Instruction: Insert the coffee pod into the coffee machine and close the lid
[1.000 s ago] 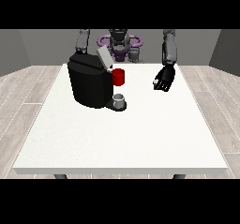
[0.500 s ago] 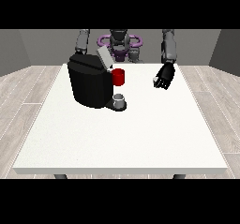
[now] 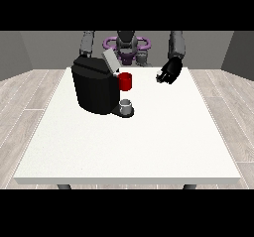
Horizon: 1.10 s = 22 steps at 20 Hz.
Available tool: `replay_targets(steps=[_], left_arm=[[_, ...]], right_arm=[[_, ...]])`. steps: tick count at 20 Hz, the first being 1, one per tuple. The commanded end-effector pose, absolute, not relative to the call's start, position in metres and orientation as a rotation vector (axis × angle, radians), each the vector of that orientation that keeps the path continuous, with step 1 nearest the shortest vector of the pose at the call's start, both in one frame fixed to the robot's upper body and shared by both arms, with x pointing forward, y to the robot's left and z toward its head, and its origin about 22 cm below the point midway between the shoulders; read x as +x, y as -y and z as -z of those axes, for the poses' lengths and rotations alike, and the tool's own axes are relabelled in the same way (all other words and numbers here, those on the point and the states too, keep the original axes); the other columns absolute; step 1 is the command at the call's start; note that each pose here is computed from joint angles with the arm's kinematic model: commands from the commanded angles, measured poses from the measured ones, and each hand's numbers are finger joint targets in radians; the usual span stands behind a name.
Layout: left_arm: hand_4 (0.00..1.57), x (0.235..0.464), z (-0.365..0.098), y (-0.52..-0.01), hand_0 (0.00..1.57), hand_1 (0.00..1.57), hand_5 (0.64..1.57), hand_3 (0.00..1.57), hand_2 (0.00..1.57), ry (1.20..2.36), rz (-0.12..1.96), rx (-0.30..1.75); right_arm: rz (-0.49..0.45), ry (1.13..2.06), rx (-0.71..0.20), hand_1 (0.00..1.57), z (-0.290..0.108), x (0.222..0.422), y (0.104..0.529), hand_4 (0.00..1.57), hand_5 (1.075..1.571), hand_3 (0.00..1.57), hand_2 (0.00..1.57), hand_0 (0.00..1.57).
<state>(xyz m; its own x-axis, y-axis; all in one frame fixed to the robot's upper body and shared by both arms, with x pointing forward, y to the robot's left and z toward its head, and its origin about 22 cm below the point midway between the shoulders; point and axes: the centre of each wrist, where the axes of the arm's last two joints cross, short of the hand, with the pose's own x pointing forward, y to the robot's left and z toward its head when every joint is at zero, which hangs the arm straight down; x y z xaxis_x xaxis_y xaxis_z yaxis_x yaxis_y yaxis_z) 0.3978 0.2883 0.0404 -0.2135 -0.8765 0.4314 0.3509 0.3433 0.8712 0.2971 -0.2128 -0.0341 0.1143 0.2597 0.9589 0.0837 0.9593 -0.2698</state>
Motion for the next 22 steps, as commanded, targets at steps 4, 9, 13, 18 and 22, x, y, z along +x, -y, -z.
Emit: replay_targets(steps=[4, 9, 13, 18, 22], left_arm=[[0.54, 0.414, -0.072, -0.244, 1.40, 1.40, 1.571, 1.33, 1.39, 1.340, 1.278, 0.440], [0.53, 0.423, -0.092, -0.245, 1.42, 1.42, 1.571, 1.33, 1.40, 1.330, 1.263, 0.472], [0.56, 0.433, -0.120, -0.233, 1.34, 1.34, 1.571, 1.35, 1.37, 1.381, 1.249, 0.482], [0.51, 0.452, -0.197, -0.233, 1.22, 1.22, 1.571, 1.29, 1.27, 1.437, 1.141, 0.468], [0.49, 0.455, -0.219, -0.241, 1.27, 1.27, 1.571, 1.27, 1.30, 1.472, 1.098, 0.517]], right_arm=[[-0.120, 1.402, -0.285, 0.00, 0.051, 0.295, 0.217, 0.00, 1.571, 0.00, 0.00, 0.00], [-0.151, 1.433, -0.239, 0.00, 0.040, 0.294, 0.214, 0.00, 1.571, 0.00, 0.00, 0.00], [-0.164, 1.450, -0.199, 0.00, 0.029, 0.297, 0.205, 0.00, 1.571, 0.00, 0.00, 0.00], [-0.154, 1.543, -0.179, 0.00, 0.014, 0.312, 0.196, 0.00, 1.571, 0.00, 0.00, 0.00], [-0.142, 1.605, -0.204, 0.00, -0.014, 0.325, 0.203, 0.00, 1.571, 0.00, 0.00, 0.00]])
